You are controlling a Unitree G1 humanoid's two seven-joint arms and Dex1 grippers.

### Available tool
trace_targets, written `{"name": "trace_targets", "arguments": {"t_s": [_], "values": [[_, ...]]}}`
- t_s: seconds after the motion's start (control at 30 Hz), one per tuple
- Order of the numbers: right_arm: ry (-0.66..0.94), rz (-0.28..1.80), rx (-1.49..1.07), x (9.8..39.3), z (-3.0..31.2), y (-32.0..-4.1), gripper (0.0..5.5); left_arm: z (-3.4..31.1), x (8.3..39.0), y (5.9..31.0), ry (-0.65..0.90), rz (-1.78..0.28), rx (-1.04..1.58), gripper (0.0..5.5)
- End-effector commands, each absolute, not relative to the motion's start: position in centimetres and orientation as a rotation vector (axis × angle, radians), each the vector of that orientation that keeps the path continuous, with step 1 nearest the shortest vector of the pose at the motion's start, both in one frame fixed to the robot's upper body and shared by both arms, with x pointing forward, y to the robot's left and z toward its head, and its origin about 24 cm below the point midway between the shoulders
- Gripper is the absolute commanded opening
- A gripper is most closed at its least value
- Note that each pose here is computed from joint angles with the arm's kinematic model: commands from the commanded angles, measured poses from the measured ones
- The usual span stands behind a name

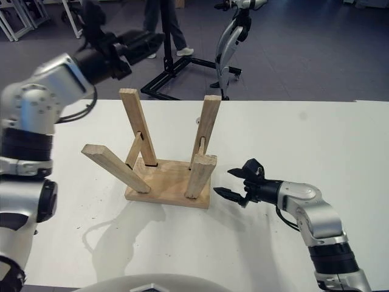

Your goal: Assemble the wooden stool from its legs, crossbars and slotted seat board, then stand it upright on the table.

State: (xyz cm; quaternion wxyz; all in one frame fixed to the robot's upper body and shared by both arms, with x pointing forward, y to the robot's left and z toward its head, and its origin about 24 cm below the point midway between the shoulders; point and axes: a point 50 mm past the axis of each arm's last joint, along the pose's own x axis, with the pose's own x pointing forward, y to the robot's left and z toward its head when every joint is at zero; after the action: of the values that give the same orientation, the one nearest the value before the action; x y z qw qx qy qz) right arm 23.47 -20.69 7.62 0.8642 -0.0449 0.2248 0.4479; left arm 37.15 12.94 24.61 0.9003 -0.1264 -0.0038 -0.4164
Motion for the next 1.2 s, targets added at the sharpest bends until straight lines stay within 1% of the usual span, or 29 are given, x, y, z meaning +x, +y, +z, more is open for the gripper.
{"name": "trace_targets", "arguments": {"t_s": [0.03,0.13,0.23,0.27,0.3,0.33,0.37,0.4,0.43,0.47,0.53,0.6,0.67,0.7,0.77,0.8,0.87,0.93,1.0,1.03,1.07,1.1,1.13,1.2], "values": [[0.477,0.946,-0.108,23.4,7.6,-19.9,4.59,25.5,39.1,13.0,-0.044,-0.813,-0.205,3.78],[0.478,0.936,-0.106,23.4,7.5,-19.8,4.59,27.1,39.7,13.2,-0.107,-0.806,-0.207,3.78],[0.466,0.916,-0.105,23.7,7.6,-19.9,4.59,31.3,40.0,13.7,-0.333,-0.738,-0.309,3.78],[0.464,0.913,-0.105,23.8,7.6,-19.9,4.59,32.2,40.1,13.9,-0.378,-0.705,-0.296,3.78],[0.464,0.913,-0.105,23.8,7.6,-19.8,4.59,31.8,40.3,13.9,-0.356,-0.685,-0.258,3.78],[0.464,0.913,-0.105,23.7,7.5,-19.8,4.59,29.9,40.9,13.8,-0.26,-0.663,-0.198,3.78],[0.464,0.915,-0.104,23.7,7.5,-19.8,4.59,26.7,41.3,13.7,-0.108,-0.676,-0.13,3.78],[0.464,0.918,-0.105,23.7,7.5,-19.8,4.59,22.8,41.3,13.9,0.064,-0.687,-0.074,3.78],[0.464,0.919,-0.105,23.7,7.5,-19.7,4.59,19.8,40.9,14.1,0.198,-0.72,-0.031,3.78],[0.464,0.922,-0.105,23.8,7.6,-19.7,4.59,17.2,40.4,14.5,0.3,-0.727,-0.002,3.78],[0.464,0.924,-0.107,23.8,7.7,-19.8,4.59,14.2,39.4,15.2,0.427,-0.765,0.033,3.78],[0.464,0.922,-0.109,23.9,7.7,-19.8,4.59,13.3,38.9,15.4,0.465,-0.794,0.038,3.78],[0.463,0.919,-0.109,23.9,7.7,-19.9,4.59,14.0,39.0,15.3,0.433,-0.799,0.017,3.78],[0.463,0.916,-0.107,23.9,7.7,-19.9,4.59,15.0,39.3,15.1,0.39,-0.802,0.004,3.78],[0.465,0.91,-0.106,23.8,7.6,-19.9,4.59,18.1,39.8,14.5,0.266,-0.821,-0.032,3.78],[0.466,0.908,-0.106,23.7,7.5,-20.0,4.59,20.3,40.0,14.3,0.18,-0.832,-0.046,3.78],[0.47,0.907,-0.106,23.7,7.5,-20.1,4.59,27.3,39.9,14.0,-0.073,-0.87,-0.128,3.78],[0.477,0.902,-0.109,23.6,7.4,-20.4,4.59,33.7,38.5,14.2,-0.299,-0.936,-0.21,3.78],[0.476,0.892,-0.116,23.8,7.6,-20.7,4.59,37.4,36.9,15.0,-0.432,-0.978,-0.236,3.78],[0.473,0.888,-0.122,24.0,7.8,-20.9,4.59,38.4,36.1,15.7,-0.467,-0.991,-0.227,3.78],[0.469,0.887,-0.129,24.1,8.2,-21.3,4.59,38.7,35.2,16.5,-0.471,-1.013,-0.204,3.78],[0.464,0.886,-0.136,24.3,8.9,-21.8,4.59,37.9,34.3,17.8,-0.432,-1.05,-0.167,3.78],[0.46,0.89,-0.14,24.3,9.5,-22.3,4.59,36.7,33.4,19.0,-0.374,-1.083,-0.136,3.78],[0.453,0.949,-0.123,24.0,11.3,-23.2,4.59,32.1,31.1,22.0,-0.149,-1.16,-0.073,3.78]]}}
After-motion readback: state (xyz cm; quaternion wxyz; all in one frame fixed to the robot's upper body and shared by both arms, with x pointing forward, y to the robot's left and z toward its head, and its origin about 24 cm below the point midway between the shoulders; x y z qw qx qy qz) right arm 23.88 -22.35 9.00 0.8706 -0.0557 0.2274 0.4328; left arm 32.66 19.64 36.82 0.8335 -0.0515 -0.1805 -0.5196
